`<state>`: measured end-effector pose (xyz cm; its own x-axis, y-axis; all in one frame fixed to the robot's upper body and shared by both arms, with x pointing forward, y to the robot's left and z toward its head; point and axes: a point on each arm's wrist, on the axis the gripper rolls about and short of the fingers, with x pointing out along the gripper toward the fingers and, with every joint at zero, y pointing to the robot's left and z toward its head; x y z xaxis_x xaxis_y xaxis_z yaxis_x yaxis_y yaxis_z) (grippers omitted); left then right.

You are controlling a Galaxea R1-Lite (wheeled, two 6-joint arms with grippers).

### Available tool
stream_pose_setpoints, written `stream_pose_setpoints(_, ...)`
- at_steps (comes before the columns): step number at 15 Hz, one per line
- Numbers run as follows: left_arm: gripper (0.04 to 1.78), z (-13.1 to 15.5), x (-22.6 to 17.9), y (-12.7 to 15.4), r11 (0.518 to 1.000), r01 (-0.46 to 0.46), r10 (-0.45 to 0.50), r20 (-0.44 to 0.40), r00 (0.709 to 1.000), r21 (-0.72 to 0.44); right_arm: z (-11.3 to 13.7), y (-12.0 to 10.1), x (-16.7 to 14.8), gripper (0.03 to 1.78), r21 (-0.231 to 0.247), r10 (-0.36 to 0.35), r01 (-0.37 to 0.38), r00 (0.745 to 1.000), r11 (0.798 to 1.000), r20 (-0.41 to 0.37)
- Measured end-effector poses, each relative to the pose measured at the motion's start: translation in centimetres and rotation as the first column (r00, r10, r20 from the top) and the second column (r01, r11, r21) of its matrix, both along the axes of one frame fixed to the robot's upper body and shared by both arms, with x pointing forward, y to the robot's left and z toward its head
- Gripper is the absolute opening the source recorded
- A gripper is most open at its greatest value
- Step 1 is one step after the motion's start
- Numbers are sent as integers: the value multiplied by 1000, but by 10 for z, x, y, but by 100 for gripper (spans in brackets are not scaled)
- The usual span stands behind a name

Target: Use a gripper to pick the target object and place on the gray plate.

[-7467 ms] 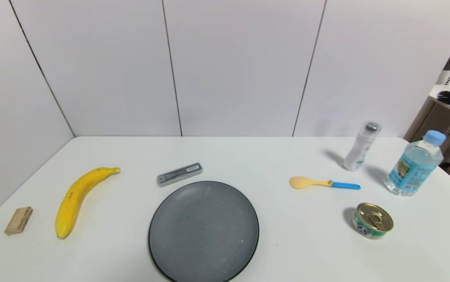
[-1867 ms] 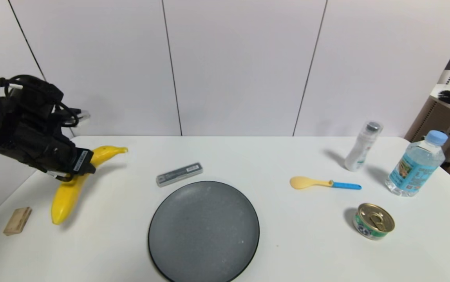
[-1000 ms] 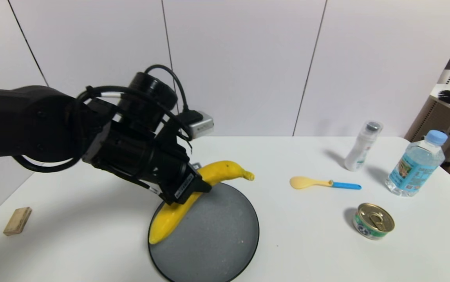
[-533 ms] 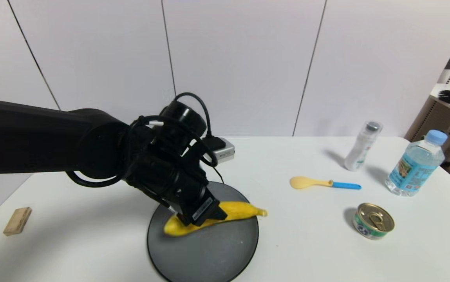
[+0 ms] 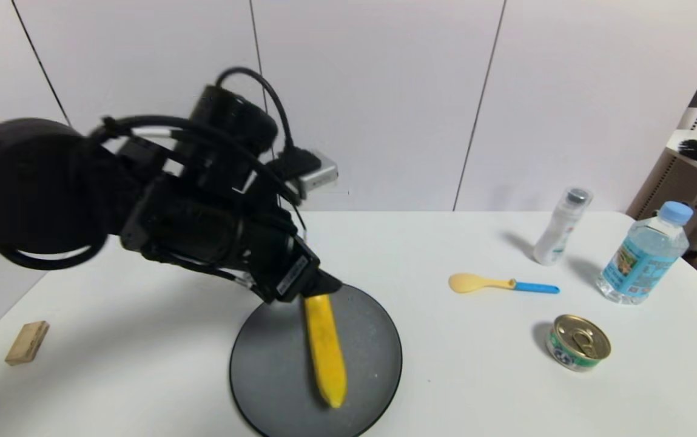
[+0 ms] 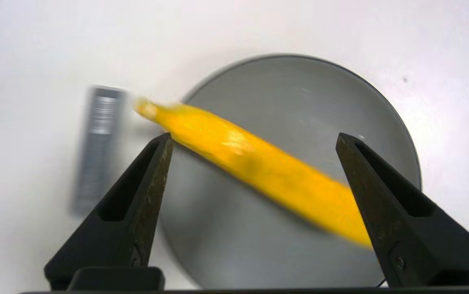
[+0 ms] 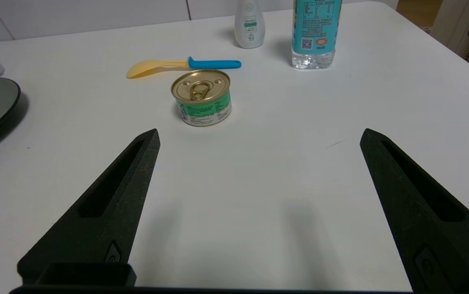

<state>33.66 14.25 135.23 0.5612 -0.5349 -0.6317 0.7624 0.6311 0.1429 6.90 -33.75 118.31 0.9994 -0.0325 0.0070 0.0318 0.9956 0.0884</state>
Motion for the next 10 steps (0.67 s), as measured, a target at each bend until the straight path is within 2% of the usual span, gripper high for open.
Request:
stream_pose_setpoints(2, 151, 33, -11, 27, 993, -109, 112, 117, 987, -35, 0, 0, 0, 170, 0, 0, 0, 1000, 1000, 0)
stream_pose_setpoints(3, 154, 49, -17, 49, 982, -178, 186, 172, 967, -60, 0, 0, 0, 170, 0, 0, 0, 1000, 1000, 0)
stream_pose_setpoints(4, 156, 62, -23, 70, 967, -242, 254, 218, 942, -83, 0, 0, 0, 170, 0, 0, 0, 1000, 1000, 0)
stream_pose_setpoints(6, 159, 82, -40, 120, 916, -383, 401, 296, 867, -120, 0, 0, 0, 170, 0, 0, 0, 1000, 1000, 0)
stream_pose_setpoints(8, 162, 82, -72, 155, 867, -477, 496, 327, 804, -142, 0, 0, 0, 170, 0, 0, 0, 1000, 1000, 0)
stream_pose_setpoints(10, 164, 61, -110, 172, 843, -519, 535, 313, 785, -141, 0, 0, 0, 170, 0, 0, 0, 1000, 1000, 0)
